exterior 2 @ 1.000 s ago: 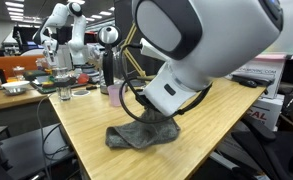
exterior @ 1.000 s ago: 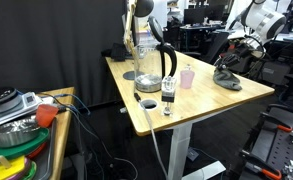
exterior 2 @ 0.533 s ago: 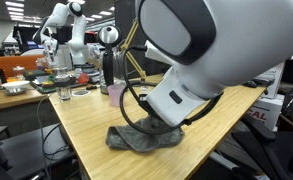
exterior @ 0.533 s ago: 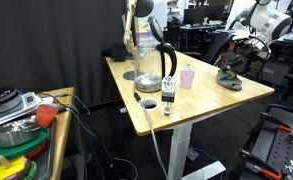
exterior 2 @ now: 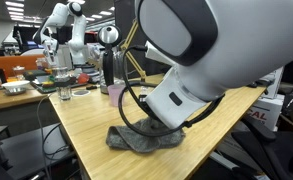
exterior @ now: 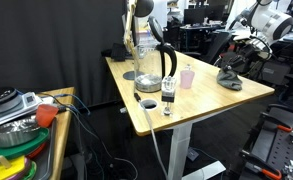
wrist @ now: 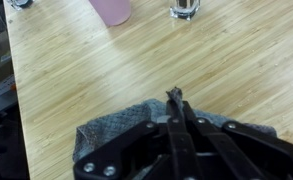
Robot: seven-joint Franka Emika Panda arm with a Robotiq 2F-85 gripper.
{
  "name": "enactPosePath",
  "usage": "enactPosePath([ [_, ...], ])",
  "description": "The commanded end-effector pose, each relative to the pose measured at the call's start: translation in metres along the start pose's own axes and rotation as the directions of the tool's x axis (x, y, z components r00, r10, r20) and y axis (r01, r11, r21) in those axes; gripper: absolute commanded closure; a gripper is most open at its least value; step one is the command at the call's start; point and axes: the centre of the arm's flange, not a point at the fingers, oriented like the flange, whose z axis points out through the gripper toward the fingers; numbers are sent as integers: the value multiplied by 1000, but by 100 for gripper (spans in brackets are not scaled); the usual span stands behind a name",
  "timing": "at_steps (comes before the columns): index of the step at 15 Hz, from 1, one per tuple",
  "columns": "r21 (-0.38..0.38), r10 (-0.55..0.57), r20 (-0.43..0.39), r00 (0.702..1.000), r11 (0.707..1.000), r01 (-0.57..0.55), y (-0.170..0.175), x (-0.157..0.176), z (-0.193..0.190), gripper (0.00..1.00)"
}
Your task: Fold the towel
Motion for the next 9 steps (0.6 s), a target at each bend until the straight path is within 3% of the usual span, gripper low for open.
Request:
enactPosePath([
  [1,42,35,19,999,998,-36,3,8,-10,99],
  [5,69,74,21,997,995,-75,8,25,-26,99],
  [9,58,87,35,996,994,-89,14,32,-23,86],
])
